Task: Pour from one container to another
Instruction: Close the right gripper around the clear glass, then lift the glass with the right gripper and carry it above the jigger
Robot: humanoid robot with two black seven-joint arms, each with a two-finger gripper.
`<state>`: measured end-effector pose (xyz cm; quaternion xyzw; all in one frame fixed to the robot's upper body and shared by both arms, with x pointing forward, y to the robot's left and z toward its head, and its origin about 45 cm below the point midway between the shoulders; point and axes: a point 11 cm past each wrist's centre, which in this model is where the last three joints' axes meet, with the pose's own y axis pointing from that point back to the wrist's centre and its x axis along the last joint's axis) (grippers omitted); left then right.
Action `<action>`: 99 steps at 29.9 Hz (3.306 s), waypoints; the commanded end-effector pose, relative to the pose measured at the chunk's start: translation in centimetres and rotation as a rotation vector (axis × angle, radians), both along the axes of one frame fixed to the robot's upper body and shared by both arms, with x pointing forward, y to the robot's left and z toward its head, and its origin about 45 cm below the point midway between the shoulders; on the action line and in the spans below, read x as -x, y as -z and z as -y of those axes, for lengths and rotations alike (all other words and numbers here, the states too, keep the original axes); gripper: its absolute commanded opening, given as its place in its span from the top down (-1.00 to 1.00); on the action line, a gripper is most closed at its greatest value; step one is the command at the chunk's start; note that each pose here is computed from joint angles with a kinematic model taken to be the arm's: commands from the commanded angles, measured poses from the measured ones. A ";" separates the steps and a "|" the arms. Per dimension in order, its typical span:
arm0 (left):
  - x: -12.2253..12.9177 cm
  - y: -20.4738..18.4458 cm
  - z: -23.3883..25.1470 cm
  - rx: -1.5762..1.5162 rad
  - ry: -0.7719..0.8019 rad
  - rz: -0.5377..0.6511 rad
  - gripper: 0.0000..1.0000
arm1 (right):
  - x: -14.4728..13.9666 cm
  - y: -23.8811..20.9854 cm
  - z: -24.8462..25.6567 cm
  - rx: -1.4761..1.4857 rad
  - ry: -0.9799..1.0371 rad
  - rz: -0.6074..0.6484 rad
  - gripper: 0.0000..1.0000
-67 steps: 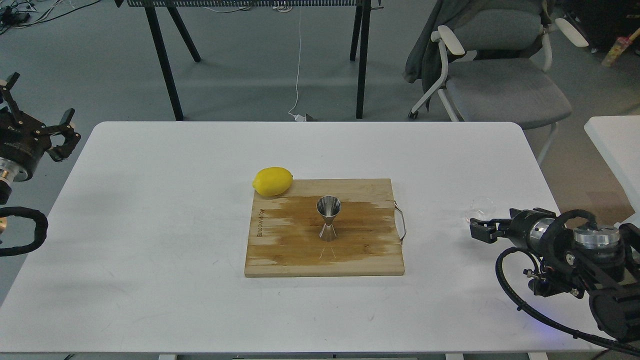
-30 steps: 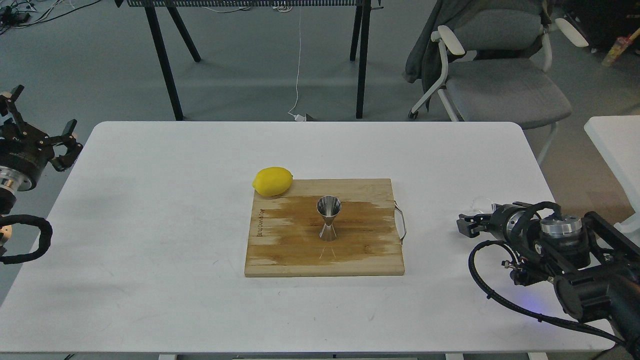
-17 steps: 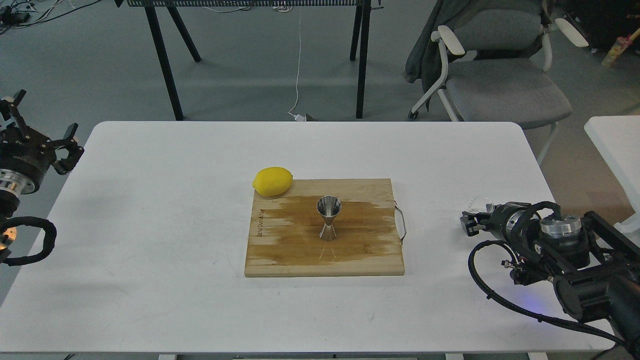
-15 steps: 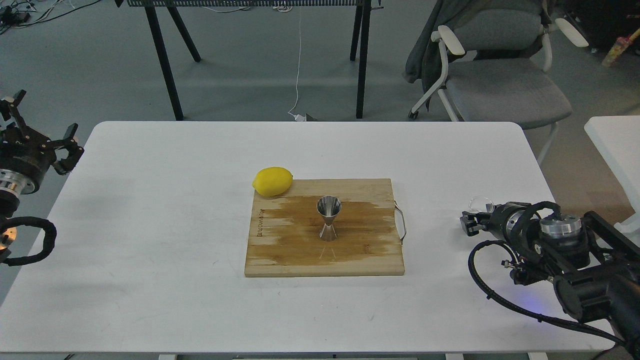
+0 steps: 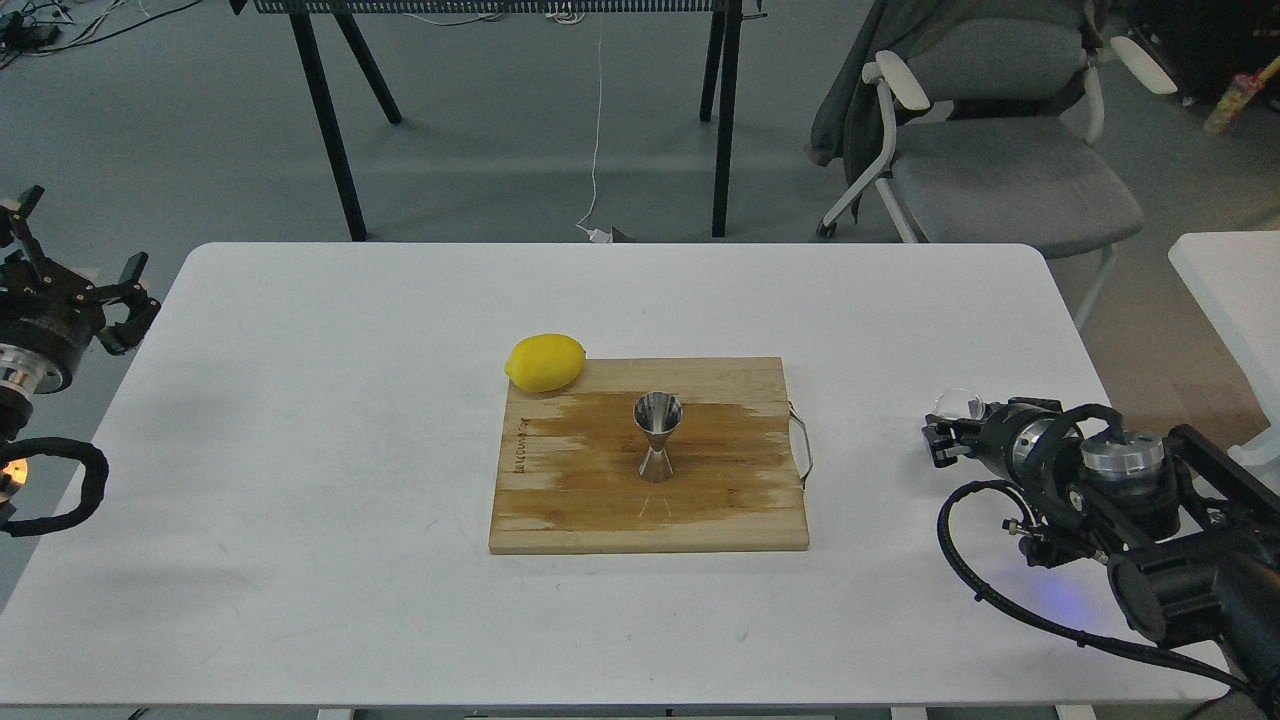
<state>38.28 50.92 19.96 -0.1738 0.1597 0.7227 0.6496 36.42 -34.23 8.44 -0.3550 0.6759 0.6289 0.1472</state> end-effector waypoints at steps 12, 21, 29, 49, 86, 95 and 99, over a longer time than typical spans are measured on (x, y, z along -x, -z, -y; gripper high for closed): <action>0.0 0.3 0.3 0.004 0.004 -0.004 -0.99 | -0.3 -0.5 -0.7 -0.011 -0.026 0.047 0.06; 0.3 0.6 0.2 0.005 0.001 -0.011 -0.99 | -1.4 -3.3 -2.5 0.010 -0.103 0.143 0.06; 0.6 1.1 0.1 0.006 -0.001 -0.022 -0.99 | -2.9 -7.2 -6.2 0.017 -0.225 0.300 0.06; 0.5 1.2 0.4 0.011 0.003 -0.022 -0.99 | -1.6 -11.3 -20.8 0.390 -0.878 0.574 0.04; 0.2 2.2 1.7 0.037 0.018 -0.028 -0.99 | 0.9 -11.5 -25.4 0.881 -1.343 0.771 0.02; 0.2 2.2 1.8 0.036 0.019 -0.029 -0.99 | 1.0 -11.6 -24.5 0.937 -1.391 0.780 0.02; 0.2 2.2 1.8 0.035 0.020 -0.030 -0.99 | 1.4 -11.4 -24.3 0.951 -1.419 0.786 0.02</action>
